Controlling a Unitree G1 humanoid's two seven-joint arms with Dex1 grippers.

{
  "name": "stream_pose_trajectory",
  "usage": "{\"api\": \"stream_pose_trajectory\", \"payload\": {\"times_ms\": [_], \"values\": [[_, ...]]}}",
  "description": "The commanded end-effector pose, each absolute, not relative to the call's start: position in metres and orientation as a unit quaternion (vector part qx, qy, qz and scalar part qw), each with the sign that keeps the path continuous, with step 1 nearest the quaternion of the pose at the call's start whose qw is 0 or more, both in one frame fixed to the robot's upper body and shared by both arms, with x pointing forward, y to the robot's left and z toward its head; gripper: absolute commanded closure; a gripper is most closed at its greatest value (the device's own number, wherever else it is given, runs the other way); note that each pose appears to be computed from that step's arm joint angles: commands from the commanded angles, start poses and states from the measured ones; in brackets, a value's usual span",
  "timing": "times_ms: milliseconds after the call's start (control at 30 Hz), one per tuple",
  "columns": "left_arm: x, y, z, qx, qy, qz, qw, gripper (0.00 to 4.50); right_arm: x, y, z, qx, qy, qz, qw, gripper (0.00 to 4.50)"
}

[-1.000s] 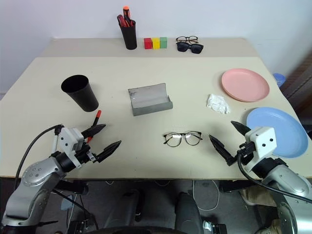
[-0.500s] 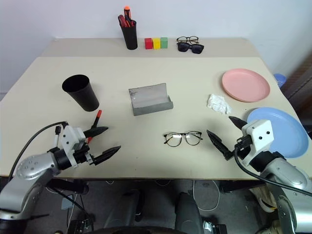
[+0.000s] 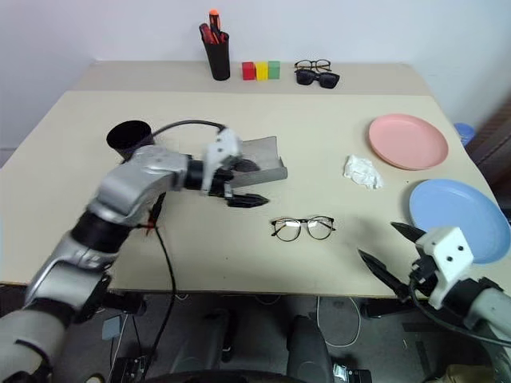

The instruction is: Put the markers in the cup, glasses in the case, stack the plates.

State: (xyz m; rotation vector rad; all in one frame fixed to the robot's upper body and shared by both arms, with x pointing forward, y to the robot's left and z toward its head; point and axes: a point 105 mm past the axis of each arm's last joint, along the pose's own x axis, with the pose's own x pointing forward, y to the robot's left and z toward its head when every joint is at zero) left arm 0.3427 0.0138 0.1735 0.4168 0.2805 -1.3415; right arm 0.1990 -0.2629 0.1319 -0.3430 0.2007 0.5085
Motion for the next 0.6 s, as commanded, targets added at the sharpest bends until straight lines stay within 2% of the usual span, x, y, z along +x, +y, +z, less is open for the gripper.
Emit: {"api": "stream_pose_trajectory", "payload": {"times_ms": [33, 267, 433, 600], "values": [[0.352, -0.002, 0.178, 0.215, 0.143, -0.626, 0.736, 0.0, 0.193, -0.273, 0.142, -0.196, 0.078, 0.24, 0.948, 0.01], [0.351, -0.034, 0.173, 0.209, 0.183, -0.669, 0.689, 0.0, 0.182, -0.279, 0.134, -0.203, 0.071, 0.225, 0.95, 0.01], [0.339, -0.042, 0.163, 0.223, 0.212, -0.701, 0.643, 0.0, 0.177, -0.275, 0.131, -0.204, 0.067, 0.222, 0.951, 0.01], [0.335, -0.047, 0.155, 0.238, 0.215, -0.716, 0.62, 0.0, 0.178, -0.274, 0.133, -0.205, 0.06, 0.219, 0.952, 0.01]]}}
